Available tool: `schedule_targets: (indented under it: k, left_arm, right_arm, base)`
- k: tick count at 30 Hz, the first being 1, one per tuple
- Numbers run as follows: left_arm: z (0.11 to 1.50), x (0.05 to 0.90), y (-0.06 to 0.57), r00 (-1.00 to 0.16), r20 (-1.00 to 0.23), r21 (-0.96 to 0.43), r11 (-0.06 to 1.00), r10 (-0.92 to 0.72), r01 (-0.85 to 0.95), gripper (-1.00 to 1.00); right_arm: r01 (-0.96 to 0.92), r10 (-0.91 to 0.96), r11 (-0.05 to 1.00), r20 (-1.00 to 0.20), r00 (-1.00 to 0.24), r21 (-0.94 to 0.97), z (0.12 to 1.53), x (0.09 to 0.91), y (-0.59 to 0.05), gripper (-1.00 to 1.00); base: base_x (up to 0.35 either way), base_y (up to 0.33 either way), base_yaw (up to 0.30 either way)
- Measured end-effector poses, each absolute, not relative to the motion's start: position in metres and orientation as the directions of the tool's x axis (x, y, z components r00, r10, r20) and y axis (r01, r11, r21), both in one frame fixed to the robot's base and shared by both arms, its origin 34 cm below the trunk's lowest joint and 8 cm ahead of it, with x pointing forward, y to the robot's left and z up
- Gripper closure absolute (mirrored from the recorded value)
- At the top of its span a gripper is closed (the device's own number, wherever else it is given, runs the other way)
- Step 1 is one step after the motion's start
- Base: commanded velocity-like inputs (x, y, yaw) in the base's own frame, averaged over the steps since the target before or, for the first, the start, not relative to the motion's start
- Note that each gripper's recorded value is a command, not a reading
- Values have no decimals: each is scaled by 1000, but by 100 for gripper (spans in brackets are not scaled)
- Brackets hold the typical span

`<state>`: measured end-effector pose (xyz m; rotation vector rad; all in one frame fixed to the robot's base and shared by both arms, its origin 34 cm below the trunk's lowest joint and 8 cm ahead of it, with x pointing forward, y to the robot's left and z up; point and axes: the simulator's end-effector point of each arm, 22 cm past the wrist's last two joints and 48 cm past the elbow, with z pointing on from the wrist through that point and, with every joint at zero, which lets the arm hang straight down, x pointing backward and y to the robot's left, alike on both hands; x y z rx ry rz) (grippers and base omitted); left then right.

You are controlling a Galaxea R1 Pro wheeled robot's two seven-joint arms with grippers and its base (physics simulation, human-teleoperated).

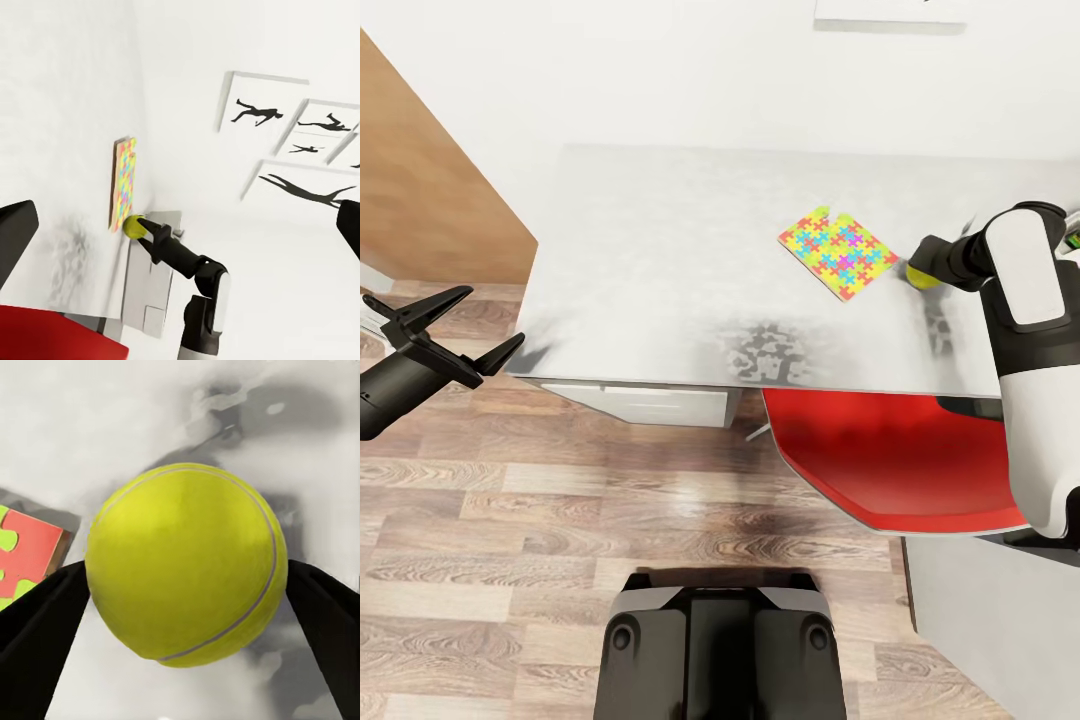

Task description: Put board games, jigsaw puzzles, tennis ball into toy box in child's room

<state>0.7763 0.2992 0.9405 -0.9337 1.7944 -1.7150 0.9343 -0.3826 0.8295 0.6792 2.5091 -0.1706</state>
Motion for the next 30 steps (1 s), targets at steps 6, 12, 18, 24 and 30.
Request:
schedule_targets:
  k: [6, 12, 18, 24, 30]
  left_arm:
    - [941, 776, 299, -649, 110, -989, -20, -753, -144, -100]
    - [941, 776, 299, -649, 110, -989, -21, -753, -144, -100]
    - [941, 776, 299, -649, 110, -989, -21, -753, -143, -100]
    - [941, 776, 300, -649, 109, -990, -21, -753, -143, -100]
    - [941, 776, 300, -649, 109, -990, -21, -753, -143, -100]
  right_arm:
    - [502, 430, 865, -527, -732, 9, 829, 933, -384, 100]
    - [503, 432, 864, -525, -733, 9, 828, 932, -385, 100]
    - [503, 433, 864, -525, -733, 10, 828, 932, -385, 100]
    - [505, 436, 863, -524, -731, 13, 828, 933, -385, 100]
    - [506, 437, 862, -525, -730, 15, 828, 933, -385, 100]
  base:
    - [0, 0, 0]
    - [0, 0, 0]
    - [0, 0, 0]
    - [0, 0, 0]
    - [0, 0, 0]
